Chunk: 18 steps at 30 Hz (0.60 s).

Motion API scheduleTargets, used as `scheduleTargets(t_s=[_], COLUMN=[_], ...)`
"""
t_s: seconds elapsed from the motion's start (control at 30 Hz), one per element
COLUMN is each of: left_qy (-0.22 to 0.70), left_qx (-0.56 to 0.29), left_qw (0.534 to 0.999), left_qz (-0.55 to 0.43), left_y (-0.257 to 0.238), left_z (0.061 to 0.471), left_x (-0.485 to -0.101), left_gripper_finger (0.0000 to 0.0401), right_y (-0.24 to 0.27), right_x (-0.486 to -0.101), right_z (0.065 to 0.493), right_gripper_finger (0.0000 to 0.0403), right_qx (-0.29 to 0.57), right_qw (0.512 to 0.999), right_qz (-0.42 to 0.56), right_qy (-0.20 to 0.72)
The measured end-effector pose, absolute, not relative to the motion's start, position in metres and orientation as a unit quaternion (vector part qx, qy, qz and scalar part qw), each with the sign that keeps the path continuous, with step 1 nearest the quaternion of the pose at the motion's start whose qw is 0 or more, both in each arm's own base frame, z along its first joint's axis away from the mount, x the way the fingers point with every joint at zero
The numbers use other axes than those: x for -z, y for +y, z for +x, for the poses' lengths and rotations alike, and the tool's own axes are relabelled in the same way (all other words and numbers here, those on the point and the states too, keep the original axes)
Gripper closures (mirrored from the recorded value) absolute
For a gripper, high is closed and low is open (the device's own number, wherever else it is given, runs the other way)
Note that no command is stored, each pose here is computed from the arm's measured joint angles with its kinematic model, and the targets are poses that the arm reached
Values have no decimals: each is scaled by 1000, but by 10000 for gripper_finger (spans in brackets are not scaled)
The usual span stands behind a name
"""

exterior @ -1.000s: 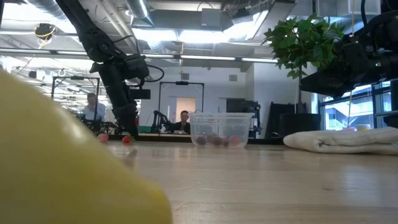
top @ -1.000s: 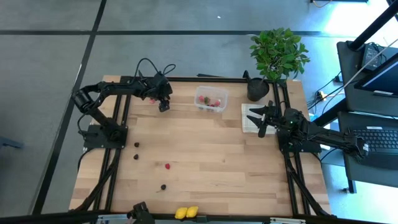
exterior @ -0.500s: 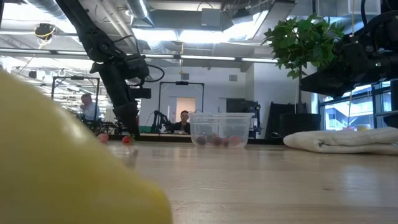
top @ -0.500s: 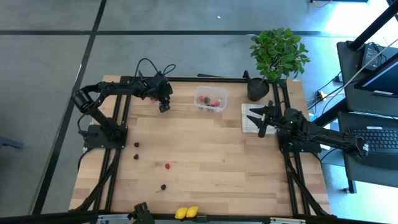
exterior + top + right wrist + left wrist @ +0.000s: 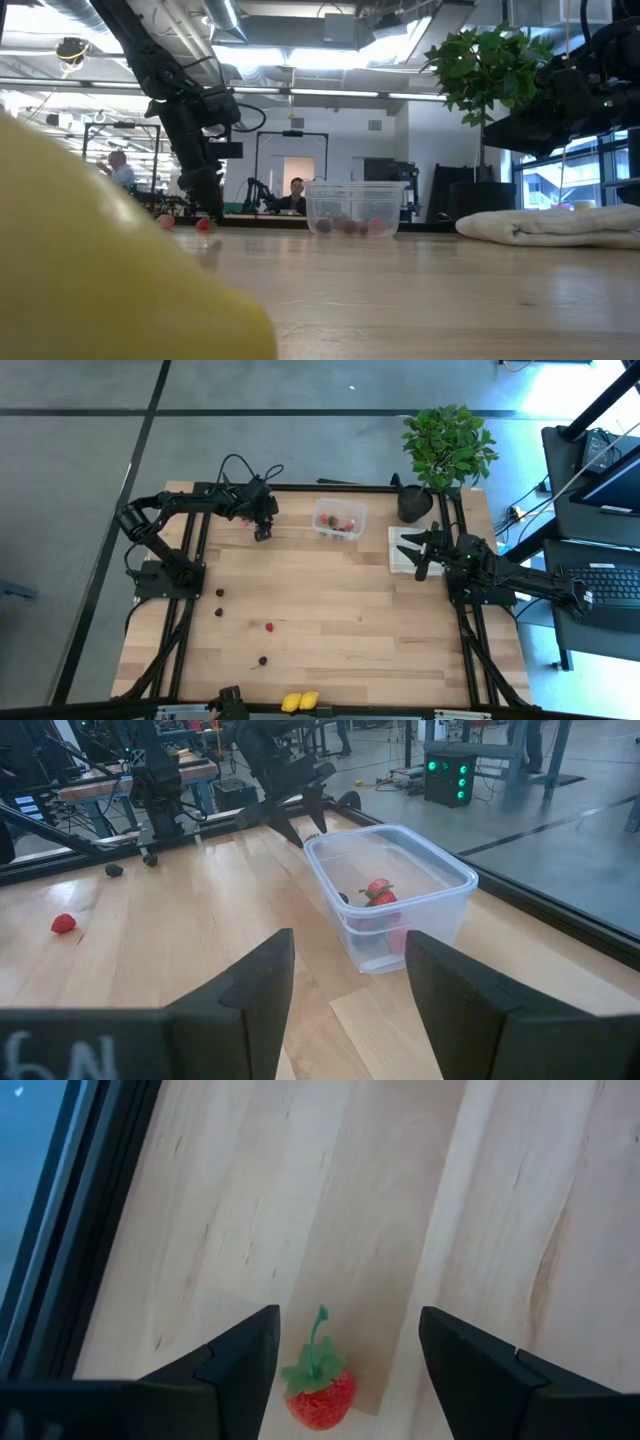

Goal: Pick and placing Produce into tupperware
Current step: Put the strawberry into the transparent container

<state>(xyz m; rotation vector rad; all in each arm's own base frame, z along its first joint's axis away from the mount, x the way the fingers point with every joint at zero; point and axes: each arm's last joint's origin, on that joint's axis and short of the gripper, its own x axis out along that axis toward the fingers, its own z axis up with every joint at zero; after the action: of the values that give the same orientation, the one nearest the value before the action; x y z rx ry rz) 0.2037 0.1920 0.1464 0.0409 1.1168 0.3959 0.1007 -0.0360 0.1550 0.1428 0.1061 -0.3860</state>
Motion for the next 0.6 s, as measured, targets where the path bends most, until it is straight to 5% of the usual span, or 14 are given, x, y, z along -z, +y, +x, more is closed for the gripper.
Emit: scheduleTargets(t_s=[0.6], left_qy=[513], left_qx=[-177], left_qw=[840], left_qz=[-11], left_y=[189], left_z=[206], left_x=[-146], left_gripper_finger=[168], right_y=[-36], right_x=[-155], right_z=[101], right_gripper_finger=[208], right_qx=[192], right_qw=[977], right_qz=[71], right_qy=[53])
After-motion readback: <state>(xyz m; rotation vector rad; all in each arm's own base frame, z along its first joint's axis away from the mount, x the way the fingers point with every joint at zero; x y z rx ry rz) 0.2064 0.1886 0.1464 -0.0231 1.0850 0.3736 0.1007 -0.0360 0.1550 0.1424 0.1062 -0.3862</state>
